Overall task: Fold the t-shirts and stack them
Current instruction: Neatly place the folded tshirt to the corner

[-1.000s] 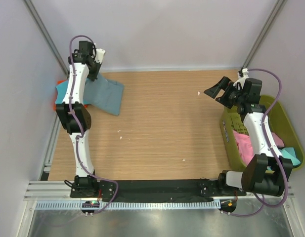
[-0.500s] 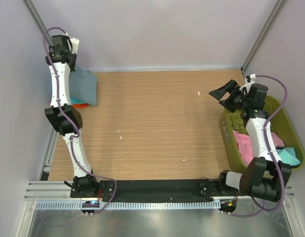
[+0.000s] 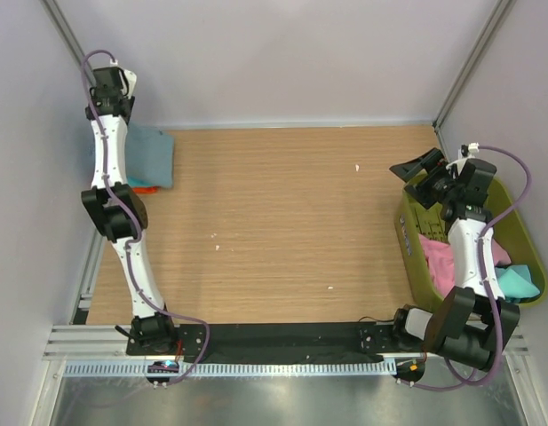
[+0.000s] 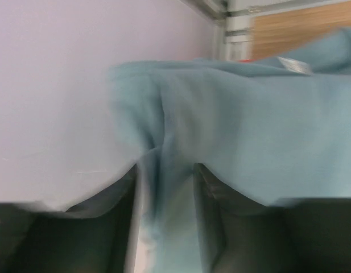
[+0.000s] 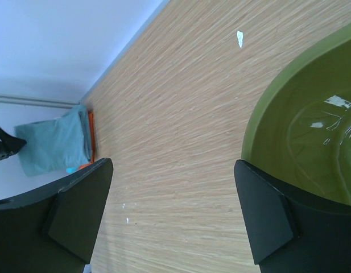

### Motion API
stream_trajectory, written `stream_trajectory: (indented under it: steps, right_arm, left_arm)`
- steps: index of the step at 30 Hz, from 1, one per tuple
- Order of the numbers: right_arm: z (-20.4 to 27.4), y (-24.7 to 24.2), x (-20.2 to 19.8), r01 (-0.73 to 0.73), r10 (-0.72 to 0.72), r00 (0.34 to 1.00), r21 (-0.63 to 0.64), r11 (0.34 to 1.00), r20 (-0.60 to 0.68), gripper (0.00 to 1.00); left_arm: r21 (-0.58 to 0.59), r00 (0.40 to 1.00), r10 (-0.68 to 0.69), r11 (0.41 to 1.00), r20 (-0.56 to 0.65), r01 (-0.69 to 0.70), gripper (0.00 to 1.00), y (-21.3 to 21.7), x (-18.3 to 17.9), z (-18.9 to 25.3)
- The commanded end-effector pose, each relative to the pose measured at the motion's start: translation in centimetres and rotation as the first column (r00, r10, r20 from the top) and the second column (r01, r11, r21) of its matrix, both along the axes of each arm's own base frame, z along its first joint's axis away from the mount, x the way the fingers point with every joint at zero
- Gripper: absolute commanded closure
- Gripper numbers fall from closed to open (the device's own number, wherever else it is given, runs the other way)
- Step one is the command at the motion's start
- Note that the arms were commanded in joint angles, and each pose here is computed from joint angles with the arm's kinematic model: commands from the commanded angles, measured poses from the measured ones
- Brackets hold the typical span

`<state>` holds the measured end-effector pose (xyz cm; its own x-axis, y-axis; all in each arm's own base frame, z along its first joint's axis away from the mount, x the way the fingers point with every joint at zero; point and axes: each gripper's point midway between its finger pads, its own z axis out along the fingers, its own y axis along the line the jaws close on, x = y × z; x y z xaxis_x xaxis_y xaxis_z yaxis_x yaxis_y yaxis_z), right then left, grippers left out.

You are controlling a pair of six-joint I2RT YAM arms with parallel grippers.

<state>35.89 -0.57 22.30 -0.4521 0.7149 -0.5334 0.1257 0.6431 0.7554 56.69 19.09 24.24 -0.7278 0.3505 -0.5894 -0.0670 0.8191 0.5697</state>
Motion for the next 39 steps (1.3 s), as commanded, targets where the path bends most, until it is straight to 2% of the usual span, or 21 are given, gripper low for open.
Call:
stream_trajectory:
  steps: [1,3,4,6,7,8,9,11,13,14,17,18,20,21,23,27,29,31,32,33,39]
  right_arm:
    - [2.3,-0.3,-0.1,0.004,-0.003,0.997,-0.005,1.000,0.074,0.06]
    - [2.5,-0.7,-0.2,0.015,-0.014,0.997,-0.010,1.000,0.078,0.06]
    - [2.4,-0.8,-0.3,0.018,-0.017,0.997,-0.008,1.000,0.075,0.06]
    - [2.3,-1.0,-0.5,0.024,-0.023,0.997,-0.008,1.000,0.074,0.06]
    - [2.6,-1.0,-0.6,0.023,-0.022,0.996,-0.013,1.000,0.086,0.06]
    - [2.6,-1.1,-0.7,0.025,-0.023,0.996,-0.019,1.000,0.088,0.06]
    - [2.8,-1.1,-0.8,0.025,-0.023,0.995,-0.029,0.999,0.096,0.05]
    - [3.2,-1.2,-1.1,0.015,-0.005,0.993,-0.082,0.996,0.114,0.03]
    - [2.8,-1.2,-1.6,-0.016,0.031,0.995,-0.147,0.989,0.098,0.02]
    - [3.1,-1.4,-1.7,-0.024,0.041,0.994,-0.176,0.984,0.097,0.02]
    - [2.6,-1.7,-2.7,-0.062,0.074,0.997,-0.263,0.963,0.035,0.02]
    - [2.0,-1.5,-3.4,-0.087,0.088,0.996,-0.268,0.959,-0.008,0.02]
    - [3.0,-0.7,-3.6,-0.155,0.162,0.987,-0.337,0.929,-0.006,0.00]
    - [2.7,-0.1,-4.0,-0.190,0.186,0.982,-0.337,0.922,-0.044,0.00]
    - [5.0,2.2,-3.5,-0.237,0.256,0.967,-0.404,0.883,-0.008,0.00]
    - [8.6,2.7,-0.9,-0.167,0.211,0.977,-0.475,0.864,0.040,0.00]
    - [7.2,-0.2,1.4,-0.100,0.084,0.995,-0.521,0.848,-0.054,0.00]
    - [4.8,-0.3,3.2,-0.178,0.117,0.982,-0.513,0.840,-0.150,0.00]
    - [6.8,-0.1,4.2,-0.171,0.125,0.985,-0.520,0.837,-0.123,0.00]
    - [5.5,1.0,5.0,-0.204,0.128,0.975,-0.492,0.846,-0.184,0.00]
    - [12.0,6.0,8.2,-0.075,0.137,0.988,-0.556,0.827,0.070,0.00]
  left_arm:
    - [0.197,0.947,0.227,0.942,0.227,-0.273,0.35,4.5,0.8,5.1]
    - [0.189,0.918,0.248,0.930,0.310,-0.315,0.30,3.3,0.8,7.4]
    - [0.130,0.882,0.278,0.928,0.380,-0.348,0.24,2.7,0.6,8.8]
    - [0.103,0.863,0.239,0.944,0.446,-0.315,0.22,-0.8,0.3,12.3]
    - [0.119,0.869,0.204,0.951,0.450,-0.285,0.14,-2.4,0.3,13.4]
    - [0.126,0.865,0.149,0.964,0.479,-0.235,0.13,-5.5,-0.2,15.8]
    - [0.137,0.881,0.096,0.974,0.463,-0.178,0.12,-8.5,-0.1,15.5]
    - [0.137,0.881,-0.018,0.989,0.473,-0.053,0.01,-14.9,-0.7,16.5]
    - [0.109,0.880,-0.069,0.994,0.470,0.020,0.00,-18.7,-2.8,16.6]
    - [0.090,0.881,-0.128,0.991,0.456,0.098,0.00,-22.7,-3.6,16.0]
    - [-0.072,0.902,-0.224,0.961,0.369,0.268,0.00,-29.0,-7.6,13.2]
    - [-0.236,0.916,-0.234,0.918,0.327,0.319,0.00,-31.3,-9.5,11.5]
    - [-0.389,0.914,-0.298,0.835,0.274,0.389,0.01,-34.2,-11.5,9.9]
    - [-0.414,0.903,-0.341,0.805,0.262,0.424,0.00,-35.2,-12.4,9.6]
    - [-0.438,0.896,-0.359,0.783,0.262,0.442,0.00,-36.2,-13.6,9.4]
    - [-0.483,0.890,-0.323,0.752,0.323,0.448,0.00,-36.7,-13.8,11.8]
    - [-0.458,0.885,-0.275,0.775,0.376,0.436,0.00,-36.0,-13.2,13.5]
    - [-0.418,0.867,-0.263,0.792,0.423,0.445,0.00,-35.3,-12.8,15.4]
    - [-0.395,0.862,-0.245,0.810,0.444,0.434,0.00,-34.5,-12.8,16.2]
    - [-0.387,0.861,-0.249,0.814,0.443,0.434,0.00,-34.3,-12.9,16.4]
    - [-0.427,0.890,-0.236,0.810,0.391,0.402,0.00,-33.4,-15.0,14.3]
